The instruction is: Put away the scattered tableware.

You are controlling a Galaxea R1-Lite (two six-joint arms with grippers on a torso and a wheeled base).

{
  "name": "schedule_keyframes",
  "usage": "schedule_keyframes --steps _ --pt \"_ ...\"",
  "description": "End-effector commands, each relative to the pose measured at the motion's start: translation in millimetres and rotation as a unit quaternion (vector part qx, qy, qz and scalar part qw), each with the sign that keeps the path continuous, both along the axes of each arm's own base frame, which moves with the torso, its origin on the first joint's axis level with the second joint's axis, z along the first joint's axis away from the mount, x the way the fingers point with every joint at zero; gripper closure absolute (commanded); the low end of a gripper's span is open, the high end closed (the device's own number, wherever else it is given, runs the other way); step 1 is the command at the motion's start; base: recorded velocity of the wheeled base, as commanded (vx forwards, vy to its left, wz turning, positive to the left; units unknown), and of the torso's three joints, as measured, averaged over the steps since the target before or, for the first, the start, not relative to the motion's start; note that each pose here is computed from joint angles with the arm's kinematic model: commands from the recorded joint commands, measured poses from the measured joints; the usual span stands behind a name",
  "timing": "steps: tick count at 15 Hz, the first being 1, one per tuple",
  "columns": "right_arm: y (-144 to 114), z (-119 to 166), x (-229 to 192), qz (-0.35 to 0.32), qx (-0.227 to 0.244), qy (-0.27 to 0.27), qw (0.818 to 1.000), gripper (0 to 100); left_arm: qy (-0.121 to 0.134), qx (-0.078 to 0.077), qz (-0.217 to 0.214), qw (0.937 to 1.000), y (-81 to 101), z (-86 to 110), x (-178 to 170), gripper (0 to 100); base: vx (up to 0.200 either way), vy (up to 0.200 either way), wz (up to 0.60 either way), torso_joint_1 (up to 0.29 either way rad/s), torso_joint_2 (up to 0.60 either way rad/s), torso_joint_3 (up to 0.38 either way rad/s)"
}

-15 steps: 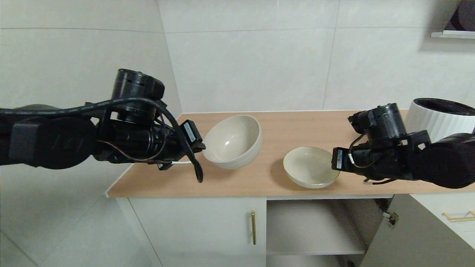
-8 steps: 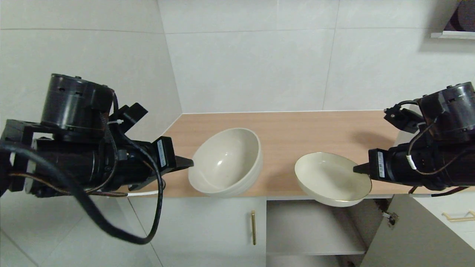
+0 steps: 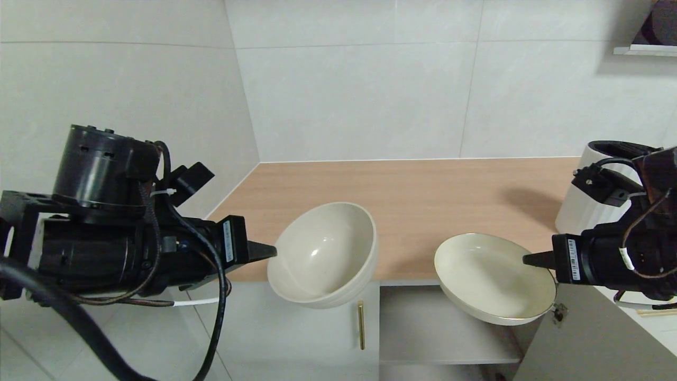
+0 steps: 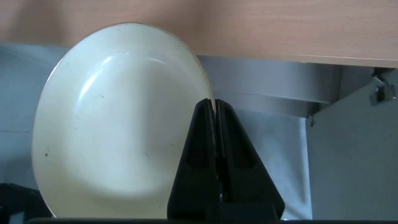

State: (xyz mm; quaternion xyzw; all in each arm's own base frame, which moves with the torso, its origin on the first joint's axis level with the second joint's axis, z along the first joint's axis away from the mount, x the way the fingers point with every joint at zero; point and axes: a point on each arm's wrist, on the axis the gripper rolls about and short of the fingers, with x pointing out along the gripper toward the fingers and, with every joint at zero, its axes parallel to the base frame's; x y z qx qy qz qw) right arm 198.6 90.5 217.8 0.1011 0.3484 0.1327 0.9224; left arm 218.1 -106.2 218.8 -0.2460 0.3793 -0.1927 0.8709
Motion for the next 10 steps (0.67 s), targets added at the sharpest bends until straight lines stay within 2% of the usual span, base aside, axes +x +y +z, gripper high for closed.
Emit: schedule_keyframes --steps 1,2,10 --pt "0.2 -0.9 0.2 0.000 -0.001 0.002 1.000 100 0.012 0.006 0.000 0.9999 -2.7 -6.4 5.0 100 -0.200 0.000 0.00 0.002 0.00 0.017" --pt "0.6 -2.3 1.0 0.000 -0.002 0.004 1.000 100 0.012 0.006 -0.001 0.9999 -3.0 -6.4 4.8 100 -0.200 0.000 0.00 -0.002 0.01 -0.002" --pt "2.8 -8.5 5.9 0.000 -0.008 0.017 1.000 100 0.011 0.007 -0.001 0.9999 -3.3 -6.4 4.6 100 0.000 0.000 0.00 0.000 0.00 0.000"
